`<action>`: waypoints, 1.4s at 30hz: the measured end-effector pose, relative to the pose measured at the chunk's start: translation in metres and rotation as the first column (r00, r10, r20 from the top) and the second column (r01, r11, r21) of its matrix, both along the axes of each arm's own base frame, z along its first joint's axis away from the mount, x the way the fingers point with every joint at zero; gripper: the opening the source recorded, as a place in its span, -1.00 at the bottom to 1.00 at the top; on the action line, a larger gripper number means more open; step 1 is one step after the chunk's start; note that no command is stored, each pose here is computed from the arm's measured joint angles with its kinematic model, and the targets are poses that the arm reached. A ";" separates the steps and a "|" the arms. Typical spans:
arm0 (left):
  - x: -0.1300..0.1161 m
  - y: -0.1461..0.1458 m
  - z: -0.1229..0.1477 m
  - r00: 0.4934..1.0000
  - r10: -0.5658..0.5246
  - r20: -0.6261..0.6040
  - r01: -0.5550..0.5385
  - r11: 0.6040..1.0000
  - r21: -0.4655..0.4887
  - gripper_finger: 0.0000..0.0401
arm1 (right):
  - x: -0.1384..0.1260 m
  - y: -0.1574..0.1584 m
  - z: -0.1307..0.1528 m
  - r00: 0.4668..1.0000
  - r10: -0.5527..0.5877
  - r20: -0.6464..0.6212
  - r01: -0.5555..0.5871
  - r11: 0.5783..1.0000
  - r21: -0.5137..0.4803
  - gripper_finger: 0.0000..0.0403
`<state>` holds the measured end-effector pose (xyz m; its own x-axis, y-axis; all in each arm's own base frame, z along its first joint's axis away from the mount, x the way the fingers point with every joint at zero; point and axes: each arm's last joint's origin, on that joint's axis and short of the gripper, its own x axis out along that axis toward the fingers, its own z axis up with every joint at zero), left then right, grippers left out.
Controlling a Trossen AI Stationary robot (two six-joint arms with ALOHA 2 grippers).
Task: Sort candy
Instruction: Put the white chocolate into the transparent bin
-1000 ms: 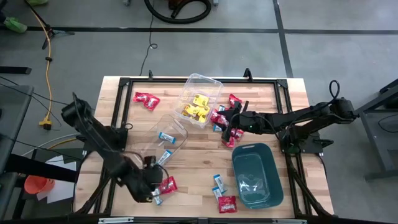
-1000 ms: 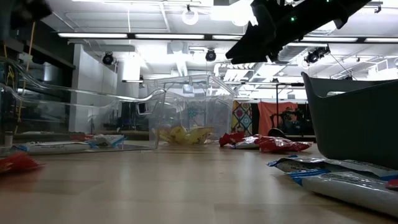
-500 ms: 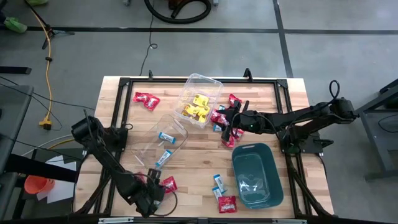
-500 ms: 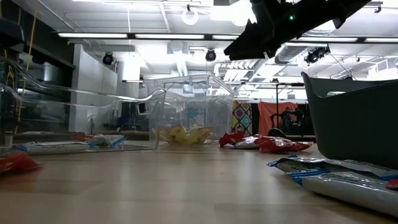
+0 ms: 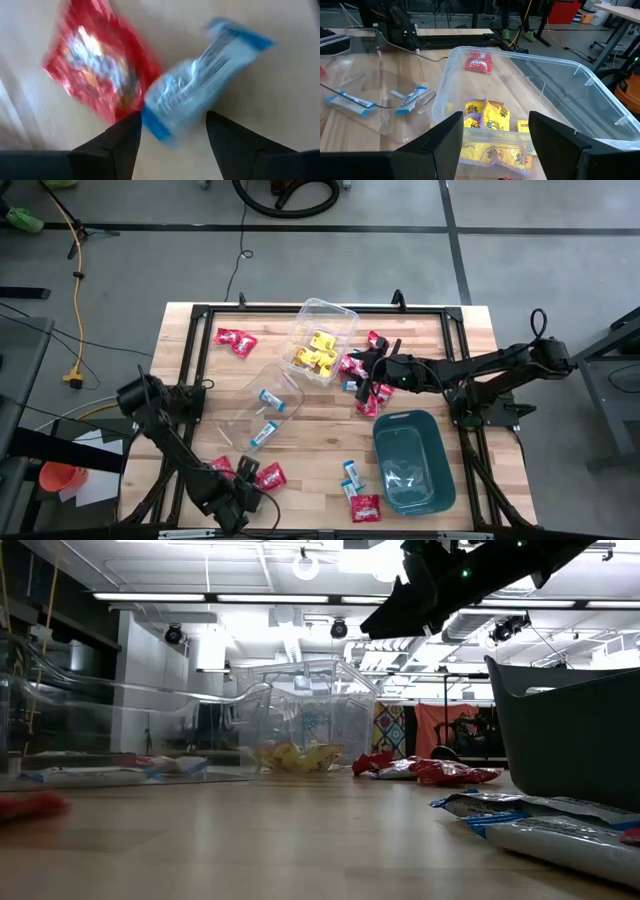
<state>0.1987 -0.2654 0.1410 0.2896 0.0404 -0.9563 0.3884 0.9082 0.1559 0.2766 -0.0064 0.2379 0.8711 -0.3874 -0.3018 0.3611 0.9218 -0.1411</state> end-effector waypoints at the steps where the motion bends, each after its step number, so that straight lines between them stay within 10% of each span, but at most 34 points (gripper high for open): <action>1: 0.001 0.000 0.000 1.000 -0.010 0.001 0.010 1.000 -0.010 0.06 | 0.000 0.000 0.000 1.000 0.000 0.000 0.000 1.000 0.000 0.10; 19: 0.003 0.001 -0.002 0.984 -0.164 0.075 0.158 0.984 0.087 0.00 | 0.000 0.000 0.000 1.000 -0.001 0.004 0.001 1.000 0.007 0.10; 32: 0.004 0.000 0.003 0.996 0.035 0.081 -0.036 0.999 0.004 -0.94 | 0.000 0.000 0.000 1.000 -0.001 0.003 0.001 1.000 0.007 0.10; 42: 0.013 0.003 0.088 0.988 0.087 0.128 -0.095 0.994 0.054 -0.99 | 0.000 0.000 0.000 1.000 -0.001 0.005 0.001 1.000 0.007 0.10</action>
<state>0.2113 -0.2620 0.2288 0.3991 0.1278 -0.9079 0.2786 0.9265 0.2529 0.2767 -0.0061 0.2380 0.8721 -0.3864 -0.3002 0.3630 0.9223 -0.1325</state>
